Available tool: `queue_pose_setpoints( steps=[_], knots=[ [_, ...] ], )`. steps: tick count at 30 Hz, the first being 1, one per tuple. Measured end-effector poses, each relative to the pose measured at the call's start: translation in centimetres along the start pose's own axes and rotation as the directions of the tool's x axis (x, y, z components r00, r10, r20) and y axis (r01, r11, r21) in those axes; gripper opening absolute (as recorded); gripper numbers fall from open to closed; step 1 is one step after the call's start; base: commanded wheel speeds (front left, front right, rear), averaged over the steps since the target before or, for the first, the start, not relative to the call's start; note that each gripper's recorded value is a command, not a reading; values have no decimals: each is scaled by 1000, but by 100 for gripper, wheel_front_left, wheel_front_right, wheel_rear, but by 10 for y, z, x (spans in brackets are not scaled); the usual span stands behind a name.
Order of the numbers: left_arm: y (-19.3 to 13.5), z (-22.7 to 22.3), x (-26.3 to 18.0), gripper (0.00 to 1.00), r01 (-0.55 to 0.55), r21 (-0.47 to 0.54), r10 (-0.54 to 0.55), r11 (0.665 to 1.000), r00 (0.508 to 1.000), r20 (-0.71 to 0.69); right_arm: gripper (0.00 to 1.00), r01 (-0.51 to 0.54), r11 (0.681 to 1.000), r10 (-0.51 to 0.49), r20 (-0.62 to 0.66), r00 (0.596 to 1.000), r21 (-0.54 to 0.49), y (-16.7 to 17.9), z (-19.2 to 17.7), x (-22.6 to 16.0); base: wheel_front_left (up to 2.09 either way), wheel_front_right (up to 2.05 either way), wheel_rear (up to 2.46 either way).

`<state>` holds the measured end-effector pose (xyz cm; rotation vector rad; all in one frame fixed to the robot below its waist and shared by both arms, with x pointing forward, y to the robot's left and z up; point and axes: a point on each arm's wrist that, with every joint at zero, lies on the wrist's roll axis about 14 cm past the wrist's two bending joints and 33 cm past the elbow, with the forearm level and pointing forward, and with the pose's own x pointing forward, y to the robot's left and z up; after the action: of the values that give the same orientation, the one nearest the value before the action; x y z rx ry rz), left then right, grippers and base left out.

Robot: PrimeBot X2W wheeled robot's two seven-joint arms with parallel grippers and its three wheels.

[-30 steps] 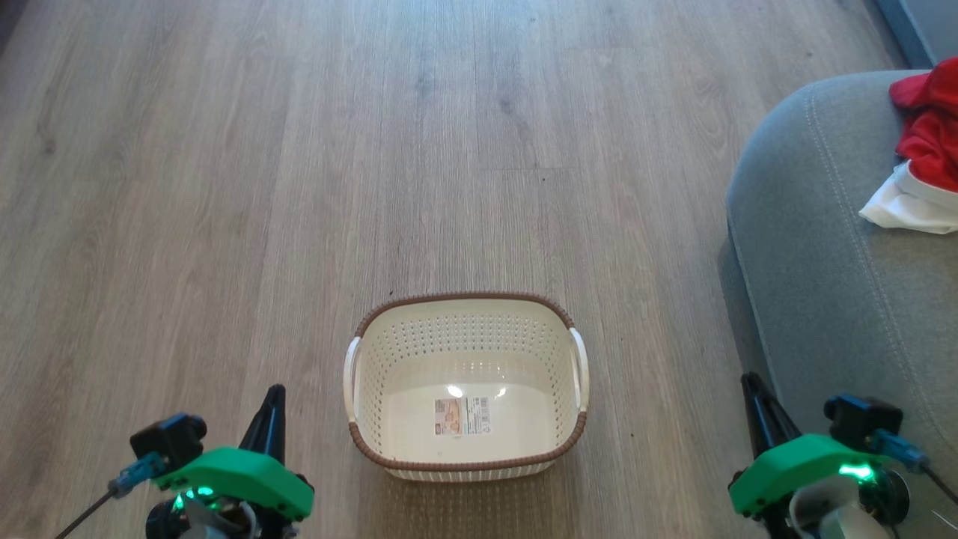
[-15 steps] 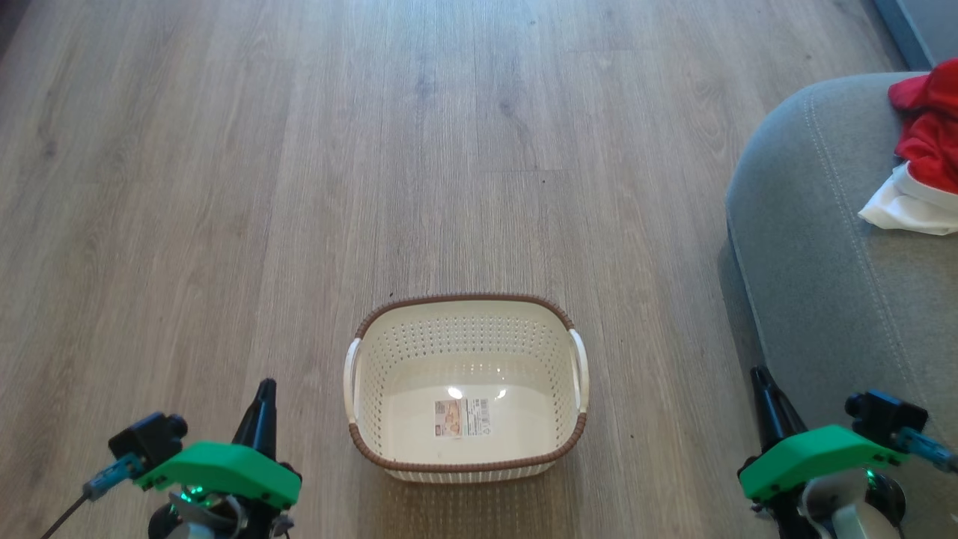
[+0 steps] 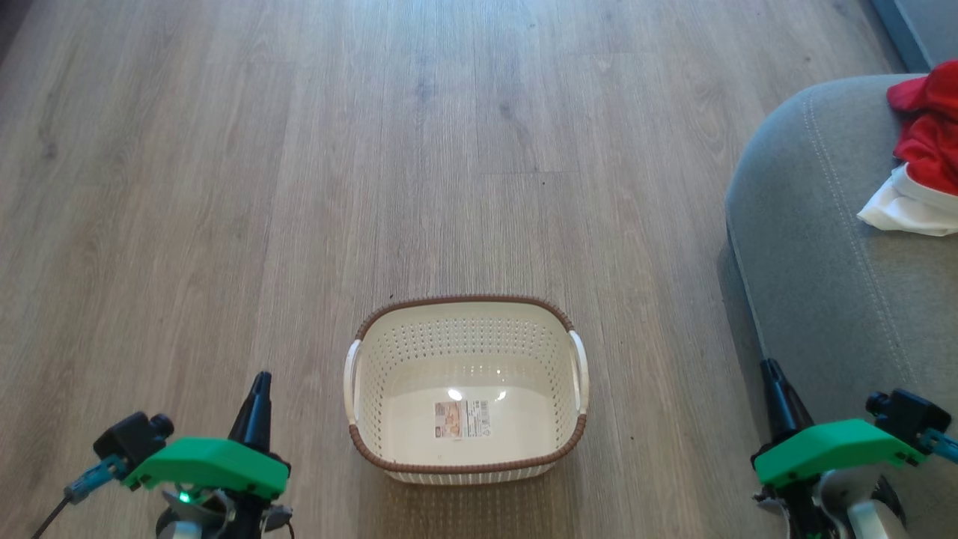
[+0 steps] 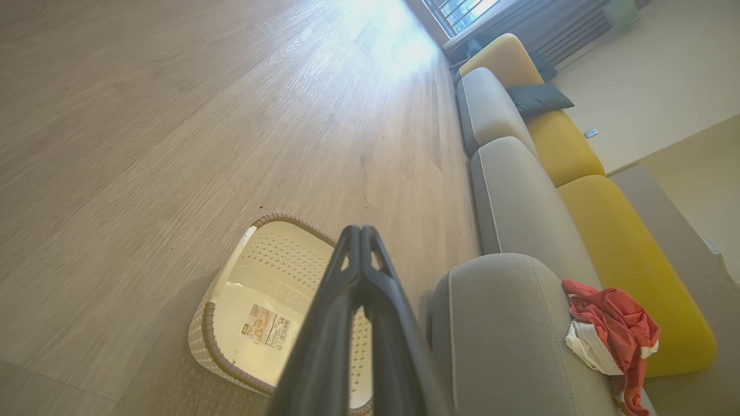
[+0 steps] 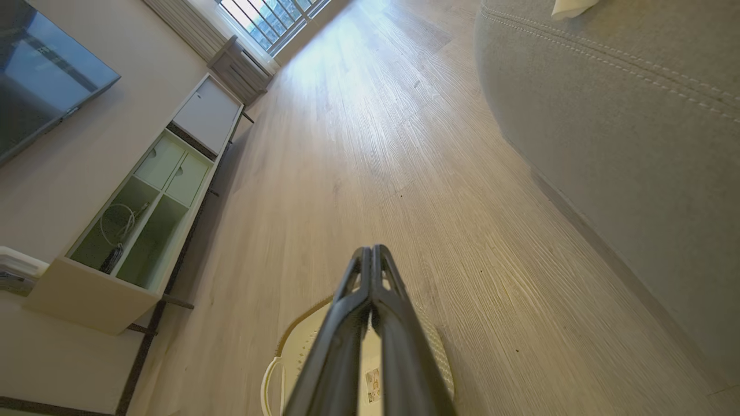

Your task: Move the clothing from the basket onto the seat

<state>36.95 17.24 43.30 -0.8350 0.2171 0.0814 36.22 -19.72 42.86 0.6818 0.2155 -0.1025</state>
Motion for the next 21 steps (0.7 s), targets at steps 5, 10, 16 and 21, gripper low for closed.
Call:
queue_pose_setpoints(
  steps=[5, 10, 16, 21],
  knots=[
    [-1, 3, 0, 0, 2, -52, -1, 999, 1000, 5, 0, 3, 998, -4, 4, 1000, 61, 0, 3, 0, 0, 0, 0],
    [-2, 7, 1, 0, 3, -102, -2, 995, 1000, 14, 0, 2, 993, -3, 10, 1000, 120, 1, 5, 0, 0, 0, 0],
    [-3, 10, 1, 0, 6, -164, -4, 986, 1000, 15, 0, -2, 981, -1, 17, 1000, 191, 2, 9, 1, 0, 0, 0],
    [-5, 11, 1, 0, 14, -212, -11, 977, 1000, 14, 0, -7, 968, 1, 23, 1000, 251, 3, 11, 1, 0, 0, 0]
  ],
)
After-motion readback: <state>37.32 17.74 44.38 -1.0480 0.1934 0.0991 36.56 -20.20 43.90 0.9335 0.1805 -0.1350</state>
